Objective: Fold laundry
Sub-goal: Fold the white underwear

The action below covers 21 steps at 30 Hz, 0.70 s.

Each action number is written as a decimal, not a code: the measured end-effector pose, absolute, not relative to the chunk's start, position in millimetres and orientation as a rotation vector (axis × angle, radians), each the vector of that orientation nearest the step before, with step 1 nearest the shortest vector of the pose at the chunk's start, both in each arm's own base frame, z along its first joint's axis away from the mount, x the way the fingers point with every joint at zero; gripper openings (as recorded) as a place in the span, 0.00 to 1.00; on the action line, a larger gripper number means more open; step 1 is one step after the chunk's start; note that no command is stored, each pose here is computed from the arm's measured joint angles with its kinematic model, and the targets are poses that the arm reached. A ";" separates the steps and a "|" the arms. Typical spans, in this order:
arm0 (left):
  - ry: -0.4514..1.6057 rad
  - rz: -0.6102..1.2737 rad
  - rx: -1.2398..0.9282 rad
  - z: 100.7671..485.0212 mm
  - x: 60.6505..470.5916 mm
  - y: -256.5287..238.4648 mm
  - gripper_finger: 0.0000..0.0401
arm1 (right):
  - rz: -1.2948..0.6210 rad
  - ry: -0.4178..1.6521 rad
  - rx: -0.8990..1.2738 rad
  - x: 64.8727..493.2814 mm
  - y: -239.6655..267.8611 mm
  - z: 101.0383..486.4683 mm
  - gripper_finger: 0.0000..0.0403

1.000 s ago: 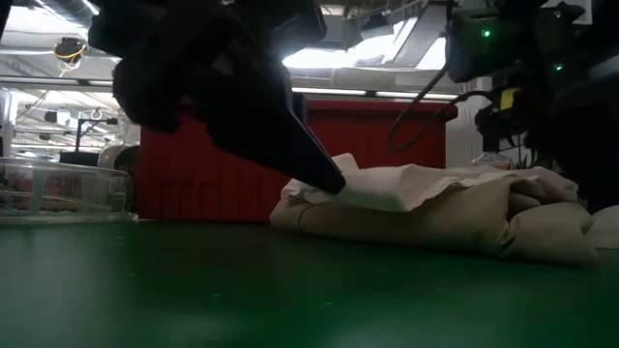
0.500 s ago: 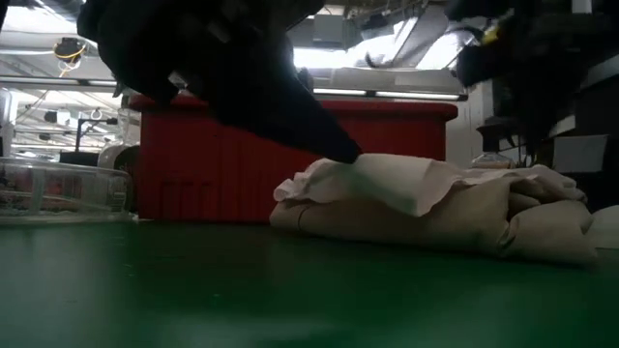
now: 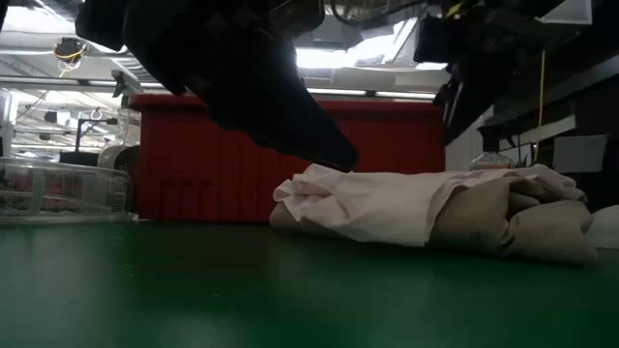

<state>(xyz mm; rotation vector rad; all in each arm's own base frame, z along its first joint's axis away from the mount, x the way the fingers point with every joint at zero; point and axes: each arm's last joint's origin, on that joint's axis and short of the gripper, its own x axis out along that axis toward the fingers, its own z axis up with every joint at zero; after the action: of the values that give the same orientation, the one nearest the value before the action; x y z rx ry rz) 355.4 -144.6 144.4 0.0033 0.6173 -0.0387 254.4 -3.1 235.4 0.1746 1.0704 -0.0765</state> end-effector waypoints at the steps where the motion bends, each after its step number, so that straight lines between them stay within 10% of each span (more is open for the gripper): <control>1: 0.617 -0.039 0.001 144.5 355.5 -144.6 0.26 | -0.072 1.082 0.170 254.9 -3.9 233.7 0.30; 21: 0.617 -0.040 0.001 144.5 355.4 -144.8 0.26 | 0.029 1.241 0.363 261.9 -23.9 204.8 0.30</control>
<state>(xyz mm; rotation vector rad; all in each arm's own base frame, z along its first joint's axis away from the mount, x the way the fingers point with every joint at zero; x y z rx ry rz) 355.4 -144.8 144.5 0.0014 0.6171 -0.0401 261.9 -23.9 204.8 0.3628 1.2414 0.0293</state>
